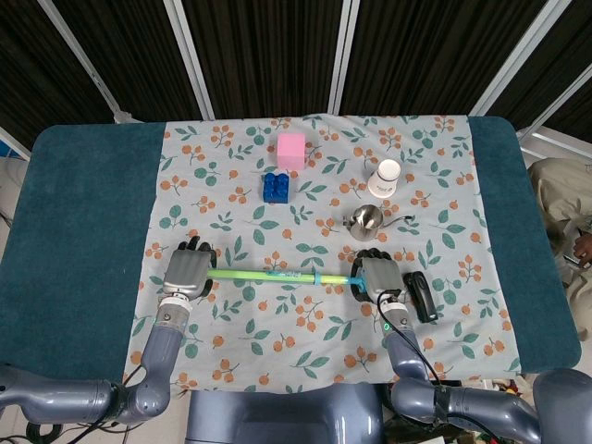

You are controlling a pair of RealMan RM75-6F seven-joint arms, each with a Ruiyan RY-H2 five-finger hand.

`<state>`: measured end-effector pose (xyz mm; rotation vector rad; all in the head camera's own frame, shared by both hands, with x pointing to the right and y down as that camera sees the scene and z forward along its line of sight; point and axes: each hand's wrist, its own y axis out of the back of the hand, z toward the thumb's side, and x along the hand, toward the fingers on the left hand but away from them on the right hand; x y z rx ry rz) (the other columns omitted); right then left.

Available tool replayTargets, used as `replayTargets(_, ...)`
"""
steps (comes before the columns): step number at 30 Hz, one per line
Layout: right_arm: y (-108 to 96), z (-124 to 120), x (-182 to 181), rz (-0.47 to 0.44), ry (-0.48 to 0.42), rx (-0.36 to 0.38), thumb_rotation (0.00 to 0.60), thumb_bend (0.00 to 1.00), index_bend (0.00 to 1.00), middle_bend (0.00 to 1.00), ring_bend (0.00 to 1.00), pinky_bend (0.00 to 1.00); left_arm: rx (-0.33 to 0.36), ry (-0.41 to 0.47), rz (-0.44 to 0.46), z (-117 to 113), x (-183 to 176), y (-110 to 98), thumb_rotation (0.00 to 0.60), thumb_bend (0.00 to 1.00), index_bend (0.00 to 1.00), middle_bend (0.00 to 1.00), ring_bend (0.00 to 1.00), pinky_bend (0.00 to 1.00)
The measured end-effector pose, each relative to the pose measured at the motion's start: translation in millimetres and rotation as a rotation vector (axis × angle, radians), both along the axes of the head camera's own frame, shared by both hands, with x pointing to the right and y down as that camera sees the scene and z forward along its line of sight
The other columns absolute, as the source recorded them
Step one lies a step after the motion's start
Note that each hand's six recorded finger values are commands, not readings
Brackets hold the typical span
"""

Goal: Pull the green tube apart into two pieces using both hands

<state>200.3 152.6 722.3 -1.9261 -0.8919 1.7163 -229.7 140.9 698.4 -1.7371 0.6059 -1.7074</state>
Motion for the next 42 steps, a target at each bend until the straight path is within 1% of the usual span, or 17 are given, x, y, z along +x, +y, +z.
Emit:
replayTargets(9, -0.8, 1.7, -2.7, -0.014, 0.009, 0.01, 0.6, 0.41, 0.66, 0.2, 0.13, 0.13, -0.006, -0.009, 0.001, 5.8, -6.4, -3.3, 0.6, 0.45, 0.57, 0.24, 0.08, 0.2)
replayTargets(18, -0.9, 5.1, -4.1, -0.018, 0.015, 0.013, 0.6, 0.41, 0.66, 0.2, 0.13, 0.13, -0.012, 0.011, 0.008, 6.9, -1.3, -3.0, 0.6, 0.45, 0.58, 0.24, 0.08, 0.2)
replayTargets(42, -11.6, -5.0, -11.4, -0.034, 0.011, 0.054, 0.6, 0.42, 0.68, 0.2, 0.13, 0.13, -0.005, 0.017, 0.007, 2.0, -2.7, -3.5, 0.6, 0.45, 0.59, 0.25, 0.08, 0.2)
